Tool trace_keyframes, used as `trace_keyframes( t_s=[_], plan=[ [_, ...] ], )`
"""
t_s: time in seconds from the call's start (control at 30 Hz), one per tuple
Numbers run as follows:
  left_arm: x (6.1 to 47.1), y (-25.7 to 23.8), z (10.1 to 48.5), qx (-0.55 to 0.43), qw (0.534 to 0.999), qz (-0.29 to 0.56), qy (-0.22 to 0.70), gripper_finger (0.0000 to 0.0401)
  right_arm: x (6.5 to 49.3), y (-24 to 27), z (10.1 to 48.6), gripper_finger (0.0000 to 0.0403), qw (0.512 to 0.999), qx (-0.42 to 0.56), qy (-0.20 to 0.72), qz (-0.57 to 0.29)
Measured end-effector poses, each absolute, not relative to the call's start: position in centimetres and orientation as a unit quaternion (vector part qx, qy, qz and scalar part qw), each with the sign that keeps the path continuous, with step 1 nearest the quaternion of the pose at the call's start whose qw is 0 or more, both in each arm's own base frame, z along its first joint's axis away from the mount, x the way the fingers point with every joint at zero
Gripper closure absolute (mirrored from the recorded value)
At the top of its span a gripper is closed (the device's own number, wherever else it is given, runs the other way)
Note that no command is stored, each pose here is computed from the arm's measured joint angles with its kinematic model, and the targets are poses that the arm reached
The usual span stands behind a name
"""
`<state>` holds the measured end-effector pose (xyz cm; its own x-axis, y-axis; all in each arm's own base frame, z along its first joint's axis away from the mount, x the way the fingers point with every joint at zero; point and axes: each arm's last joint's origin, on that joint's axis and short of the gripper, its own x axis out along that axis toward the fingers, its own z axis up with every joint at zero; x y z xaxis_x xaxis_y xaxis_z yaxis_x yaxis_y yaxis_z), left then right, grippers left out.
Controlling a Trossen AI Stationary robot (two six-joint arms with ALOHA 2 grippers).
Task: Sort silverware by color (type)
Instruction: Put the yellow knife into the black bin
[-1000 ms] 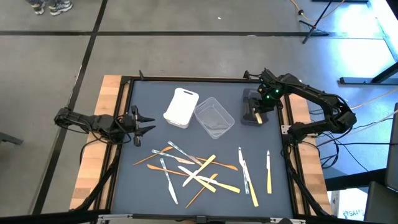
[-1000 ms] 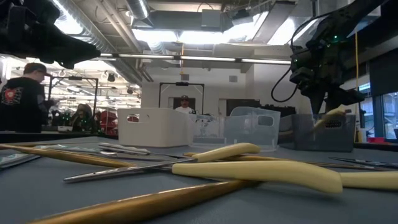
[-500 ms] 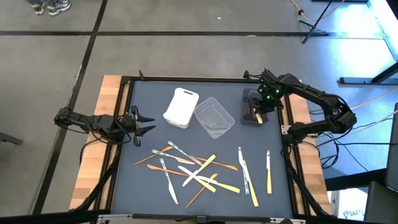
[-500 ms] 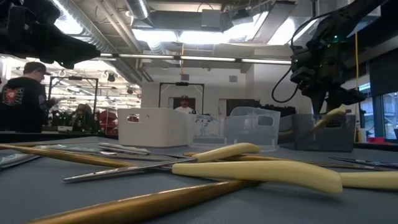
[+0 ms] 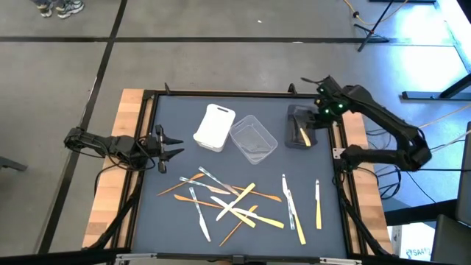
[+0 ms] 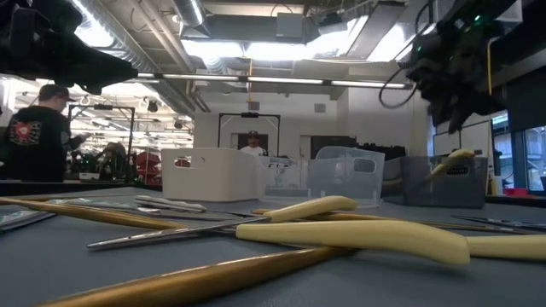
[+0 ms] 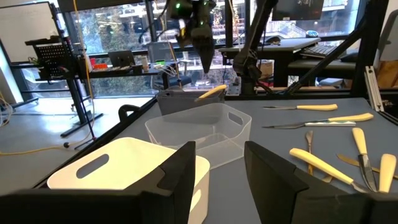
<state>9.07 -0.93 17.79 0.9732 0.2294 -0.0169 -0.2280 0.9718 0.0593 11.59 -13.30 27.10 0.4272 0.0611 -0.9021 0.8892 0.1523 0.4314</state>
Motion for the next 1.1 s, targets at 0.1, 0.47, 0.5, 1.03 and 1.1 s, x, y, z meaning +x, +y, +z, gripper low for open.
trace_keyframes(
  t_s=[0.1,0.47,0.5,1.03,1.1],
  plan=[
    [9.1,-0.9,17.8,0.029,0.993,0.115,0.012,0.0269,10.8,-12.2,28.3,0.0267,0.649,0.558,0.396,-0.332],
    [9.1,-0.9,17.8,0.029,0.993,0.115,0.012,0.0269,9.9,-7.9,30.8,0.0267,0.713,0.517,0.344,-0.326],
    [9.1,-0.9,17.8,0.029,0.993,0.115,0.012,0.0269,10.3,-7.7,30.9,0.0267,0.721,0.514,0.340,-0.318],
    [9.1,-0.9,17.8,0.018,0.993,0.115,0.011,0.0269,17.0,-1.2,31.3,0.0267,0.784,0.476,0.349,-0.191],
    [9.1,-0.9,17.8,0.018,0.993,0.115,0.011,0.0269,17.2,0.0,31.2,0.0267,0.783,0.473,0.355,-0.191]
  ],
)
